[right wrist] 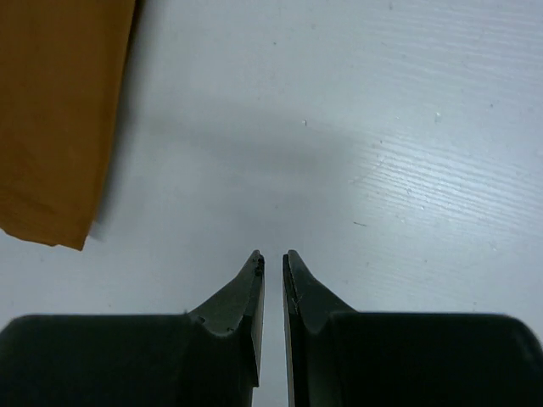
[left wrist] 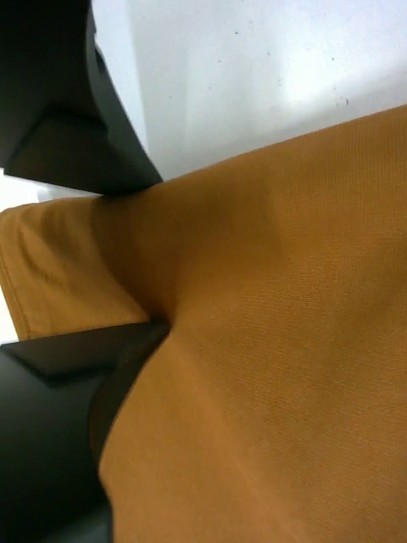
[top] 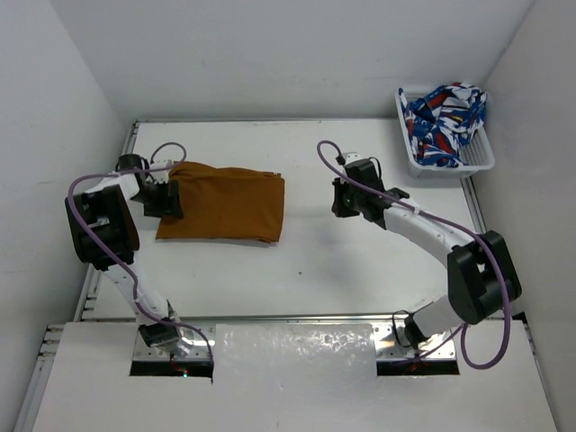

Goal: Fold and stack the trousers
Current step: Neatly place the folded trousers to the corner

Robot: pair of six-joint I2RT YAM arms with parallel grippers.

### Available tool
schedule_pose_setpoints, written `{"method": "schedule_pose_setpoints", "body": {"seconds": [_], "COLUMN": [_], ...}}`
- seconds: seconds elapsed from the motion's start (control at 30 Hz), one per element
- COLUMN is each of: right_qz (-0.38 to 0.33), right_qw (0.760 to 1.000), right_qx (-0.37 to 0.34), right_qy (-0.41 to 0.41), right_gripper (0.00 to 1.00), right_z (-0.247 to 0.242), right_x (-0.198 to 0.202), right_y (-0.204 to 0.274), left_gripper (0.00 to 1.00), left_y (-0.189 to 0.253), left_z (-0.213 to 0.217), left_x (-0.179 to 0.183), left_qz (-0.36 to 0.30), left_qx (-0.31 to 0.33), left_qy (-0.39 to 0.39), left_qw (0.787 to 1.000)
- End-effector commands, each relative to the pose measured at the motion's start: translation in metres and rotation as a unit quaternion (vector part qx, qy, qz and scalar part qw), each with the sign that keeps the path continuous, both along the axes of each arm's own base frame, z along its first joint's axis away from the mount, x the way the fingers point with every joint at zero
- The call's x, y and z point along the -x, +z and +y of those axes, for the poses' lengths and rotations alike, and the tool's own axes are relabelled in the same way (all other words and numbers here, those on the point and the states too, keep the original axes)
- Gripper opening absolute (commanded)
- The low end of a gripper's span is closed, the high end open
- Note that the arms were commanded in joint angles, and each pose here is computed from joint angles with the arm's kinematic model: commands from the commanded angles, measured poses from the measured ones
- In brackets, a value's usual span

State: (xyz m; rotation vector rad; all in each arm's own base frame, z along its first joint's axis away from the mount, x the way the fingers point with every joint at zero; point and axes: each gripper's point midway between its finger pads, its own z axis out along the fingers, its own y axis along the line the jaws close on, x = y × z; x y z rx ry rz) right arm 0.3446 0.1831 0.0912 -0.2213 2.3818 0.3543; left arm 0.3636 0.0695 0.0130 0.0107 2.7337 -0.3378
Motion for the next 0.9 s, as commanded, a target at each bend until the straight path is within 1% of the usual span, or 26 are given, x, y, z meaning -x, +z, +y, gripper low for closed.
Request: {"method": "schedule_pose_setpoints", "body": {"seconds": [0.0, 0.07, 0.1, 0.13, 0.17, 0.23, 0.3, 0.33, 0.43, 0.47, 0.6, 0.7, 0.77, 0.8, 0.87], "right_qz": [-0.033, -0.033, -0.031, -0.032, -0.033, -0.035, -0.038, -0.039, -0.04, -0.041, -0.039, -0.04, -0.044, -0.045, -0.049], "right_qw": [0.999, 0.999, 0.999, 0.999, 0.999, 0.999, 0.999, 0.999, 0.998, 0.998, 0.998, 0.998, 0.998, 0.998, 0.997], "right_qx": [0.009, 0.009, 0.009, 0.009, 0.009, 0.01, 0.015, 0.022, 0.031, 0.033, 0.036, 0.037, 0.041, 0.042, 0.044], "right_qy": [-0.015, -0.019, -0.021, -0.022, -0.023, -0.024, -0.024, -0.025, -0.024, -0.027, -0.023, -0.024, -0.023, -0.024, -0.027], "right_gripper": [0.12, 0.12, 0.12, 0.12, 0.12, 0.12, 0.12, 0.12, 0.12, 0.12, 0.12, 0.12, 0.12, 0.12, 0.12], "right_z": [-0.01, -0.013, -0.014, -0.014, -0.016, -0.017, -0.021, -0.024, -0.028, -0.03, -0.031, -0.032, -0.033, -0.034, -0.037], "right_x": [-0.005, -0.005, -0.004, -0.004, -0.004, -0.005, -0.005, -0.004, -0.002, -0.002, 0.0, -0.001, -0.003, -0.004, -0.007], "right_y": [0.015, 0.015, 0.015, 0.016, 0.017, 0.018, 0.02, 0.02, 0.019, 0.019, 0.016, 0.017, 0.02, 0.022, 0.027], "left_gripper": [0.49, 0.39, 0.18, 0.08, 0.0, 0.0, 0.0, 0.0, 0.0, 0.0, 0.0, 0.0, 0.11, 0.3, 0.46], "left_y": [-0.002, -0.001, 0.0, 0.0, 0.001, 0.003, 0.006, 0.01, 0.013, 0.014, 0.018, 0.021, 0.023, 0.027, 0.033], "left_z": [-0.012, -0.016, -0.018, -0.018, -0.015, -0.005, 0.017, 0.034, 0.076, 0.098, 0.146, 0.16, 0.16, 0.157, 0.152], "left_x": [0.007, 0.007, 0.007, 0.008, 0.008, 0.01, 0.016, 0.019, 0.032, 0.04, 0.059, 0.062, 0.06, 0.056, 0.055], "left_qz": [-0.002, -0.004, -0.005, -0.004, -0.005, -0.005, -0.001, -0.007, 0.006, 0.016, 0.03, 0.029, 0.024, 0.016, 0.011], "left_qx": [0.035, 0.045, 0.051, 0.052, 0.051, 0.039, 0.017, -0.004, -0.07, -0.087, -0.098, -0.11, -0.111, -0.102, -0.09], "left_qy": [-0.009, -0.015, -0.017, -0.017, -0.015, -0.012, 0.0, -0.001, 0.002, 0.02, 0.059, 0.059, 0.054, 0.05, 0.05], "left_qw": [0.999, 0.999, 0.999, 0.998, 0.999, 0.999, 1.0, 1.0, 0.998, 0.996, 0.993, 0.992, 0.992, 0.993, 0.995]}}
